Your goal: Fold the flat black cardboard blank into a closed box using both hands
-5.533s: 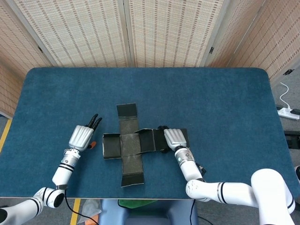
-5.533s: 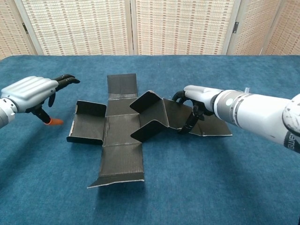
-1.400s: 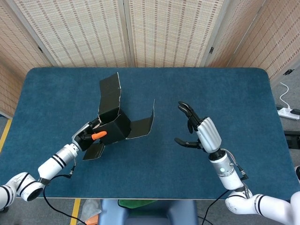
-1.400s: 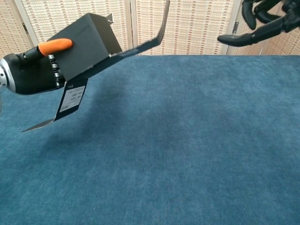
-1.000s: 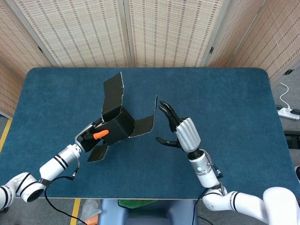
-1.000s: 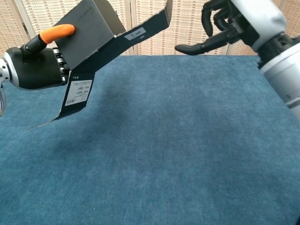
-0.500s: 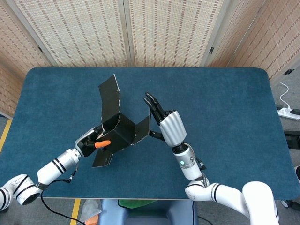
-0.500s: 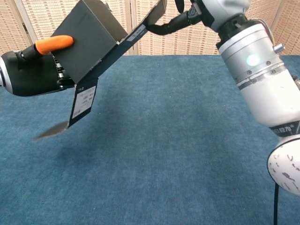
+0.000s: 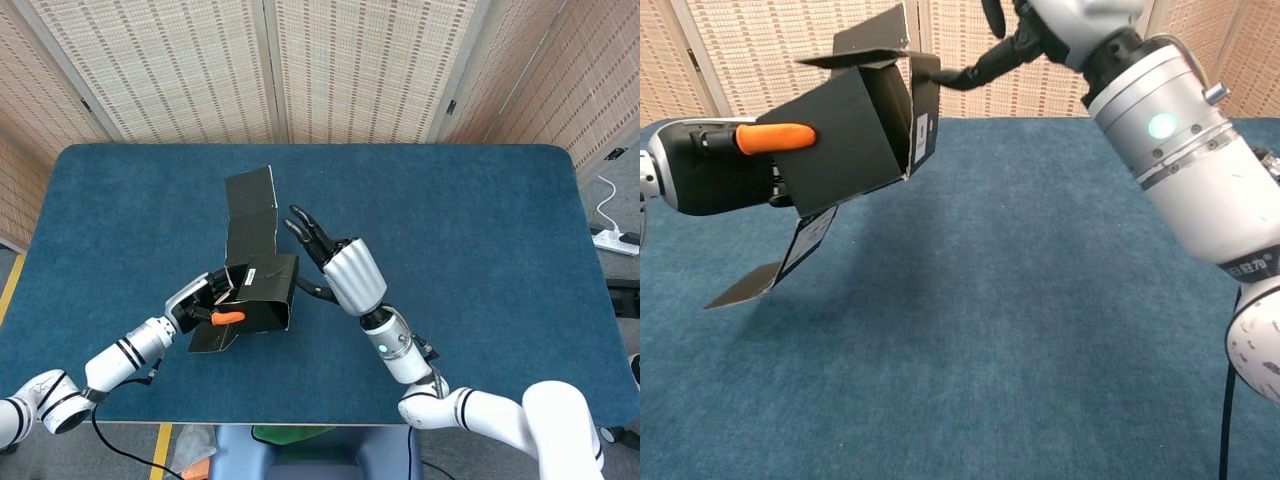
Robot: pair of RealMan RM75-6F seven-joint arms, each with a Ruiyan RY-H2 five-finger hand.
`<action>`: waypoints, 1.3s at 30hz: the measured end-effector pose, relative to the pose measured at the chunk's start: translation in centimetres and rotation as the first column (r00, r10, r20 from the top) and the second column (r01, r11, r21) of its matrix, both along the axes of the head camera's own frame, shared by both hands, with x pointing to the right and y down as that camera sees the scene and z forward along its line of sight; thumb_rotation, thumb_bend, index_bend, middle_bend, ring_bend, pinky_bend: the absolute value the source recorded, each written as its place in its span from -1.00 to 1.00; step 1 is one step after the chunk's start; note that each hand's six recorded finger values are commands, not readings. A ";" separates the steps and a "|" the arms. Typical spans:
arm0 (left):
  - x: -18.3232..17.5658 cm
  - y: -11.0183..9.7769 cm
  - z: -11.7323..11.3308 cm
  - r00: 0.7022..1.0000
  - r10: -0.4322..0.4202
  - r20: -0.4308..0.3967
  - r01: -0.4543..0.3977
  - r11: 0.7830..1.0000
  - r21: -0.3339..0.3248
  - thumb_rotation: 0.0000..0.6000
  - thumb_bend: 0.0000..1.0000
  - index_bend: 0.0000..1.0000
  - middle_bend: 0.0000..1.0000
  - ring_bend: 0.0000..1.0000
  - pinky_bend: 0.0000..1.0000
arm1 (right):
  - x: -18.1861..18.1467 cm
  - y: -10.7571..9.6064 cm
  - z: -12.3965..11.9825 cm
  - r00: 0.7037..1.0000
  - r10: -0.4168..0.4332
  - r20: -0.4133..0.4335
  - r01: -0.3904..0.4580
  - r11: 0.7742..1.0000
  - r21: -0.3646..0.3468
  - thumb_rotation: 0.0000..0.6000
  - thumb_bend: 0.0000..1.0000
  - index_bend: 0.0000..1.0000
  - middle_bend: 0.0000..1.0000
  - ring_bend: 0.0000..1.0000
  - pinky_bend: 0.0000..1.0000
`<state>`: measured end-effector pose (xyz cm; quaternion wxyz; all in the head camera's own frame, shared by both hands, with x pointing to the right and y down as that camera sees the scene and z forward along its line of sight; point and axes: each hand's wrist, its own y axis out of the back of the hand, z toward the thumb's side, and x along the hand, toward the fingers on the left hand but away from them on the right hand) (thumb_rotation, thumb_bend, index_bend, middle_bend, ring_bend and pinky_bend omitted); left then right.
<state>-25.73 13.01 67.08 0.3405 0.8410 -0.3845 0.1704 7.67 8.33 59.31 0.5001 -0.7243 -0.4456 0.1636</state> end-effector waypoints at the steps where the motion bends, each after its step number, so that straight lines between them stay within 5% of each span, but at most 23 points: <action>1: 0.0 0.0 0.1 1.000 0.004 0.007 -0.004 1.000 0.005 1.00 -0.61 -0.43 -0.39 0.09 0.52 | -0.2 0.2 0.3 1.000 -0.015 -0.020 0.015 1.000 -0.003 1.00 -1.00 -1.00 -0.94 0.39 1.00; 10: 0.2 0.2 1.3 0.994 0.060 0.092 -0.065 0.996 0.054 1.00 -0.61 -0.43 -0.40 0.07 0.52 | -1.2 2.0 2.6 0.976 -0.139 -0.165 0.135 0.990 -0.037 1.00 -1.00 -1.00 -0.87 0.39 1.00; 23: 0.9 1.7 4.4 0.956 0.162 0.246 -0.203 0.967 0.154 1.00 -0.61 -0.42 -0.41 0.04 0.50 | -1.4 4.1 5.8 0.933 -0.221 -0.283 0.228 0.974 -0.008 1.00 -1.00 -0.83 -0.46 0.47 1.00; 39: 2.7 3.9 8.1 0.850 0.254 0.462 -0.406 0.875 0.265 1.00 -0.61 -0.44 -0.45 0.02 0.47 | -0.5 8.1 10.8 0.869 -0.281 -0.407 0.319 0.948 0.025 1.00 -1.00 -0.75 -0.38 0.49 1.00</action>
